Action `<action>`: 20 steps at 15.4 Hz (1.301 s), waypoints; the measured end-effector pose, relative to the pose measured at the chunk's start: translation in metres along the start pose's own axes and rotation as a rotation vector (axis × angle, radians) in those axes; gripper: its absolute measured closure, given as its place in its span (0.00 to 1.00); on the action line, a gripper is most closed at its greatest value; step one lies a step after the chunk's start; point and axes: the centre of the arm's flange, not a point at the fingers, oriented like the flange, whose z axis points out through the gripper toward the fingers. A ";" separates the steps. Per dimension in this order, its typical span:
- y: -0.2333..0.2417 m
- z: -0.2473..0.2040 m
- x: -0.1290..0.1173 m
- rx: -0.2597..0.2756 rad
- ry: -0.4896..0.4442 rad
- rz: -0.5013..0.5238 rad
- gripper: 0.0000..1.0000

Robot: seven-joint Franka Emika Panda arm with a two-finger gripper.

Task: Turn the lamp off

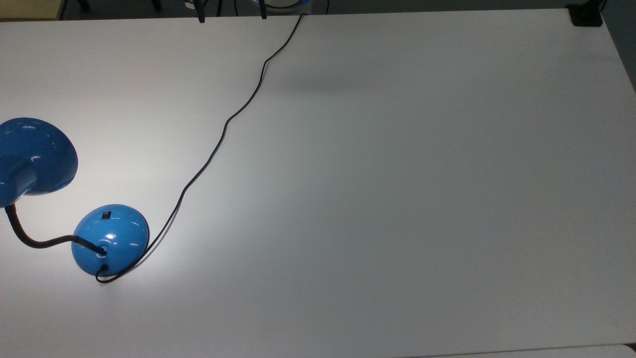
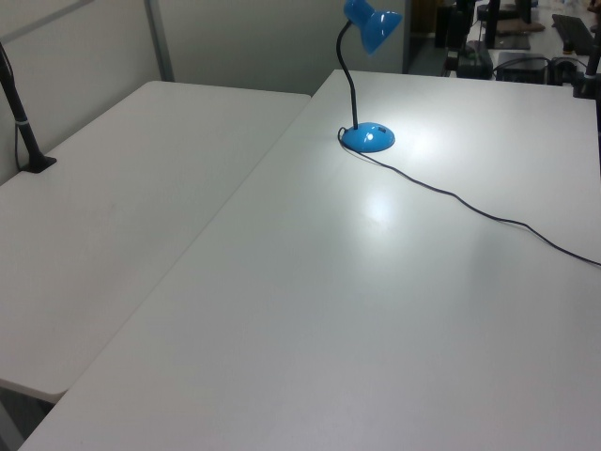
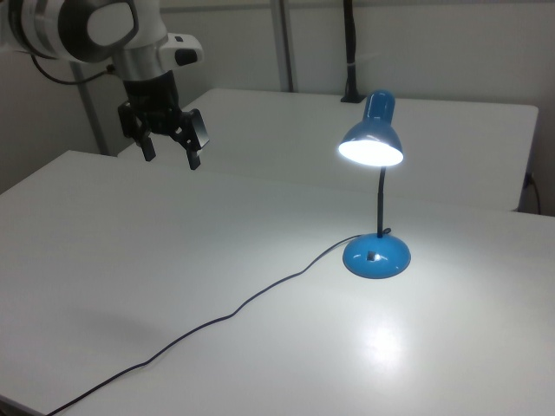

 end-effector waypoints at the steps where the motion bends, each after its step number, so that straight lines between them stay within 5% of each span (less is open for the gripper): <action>1: 0.000 0.001 0.000 0.000 -0.003 -0.001 0.00; 12: -0.002 0.003 0.000 0.001 -0.006 -0.007 0.00; 17: 0.020 0.007 -0.004 -0.002 -0.022 -0.290 0.00; 20: 0.065 0.009 -0.012 -0.032 -0.040 -0.348 0.00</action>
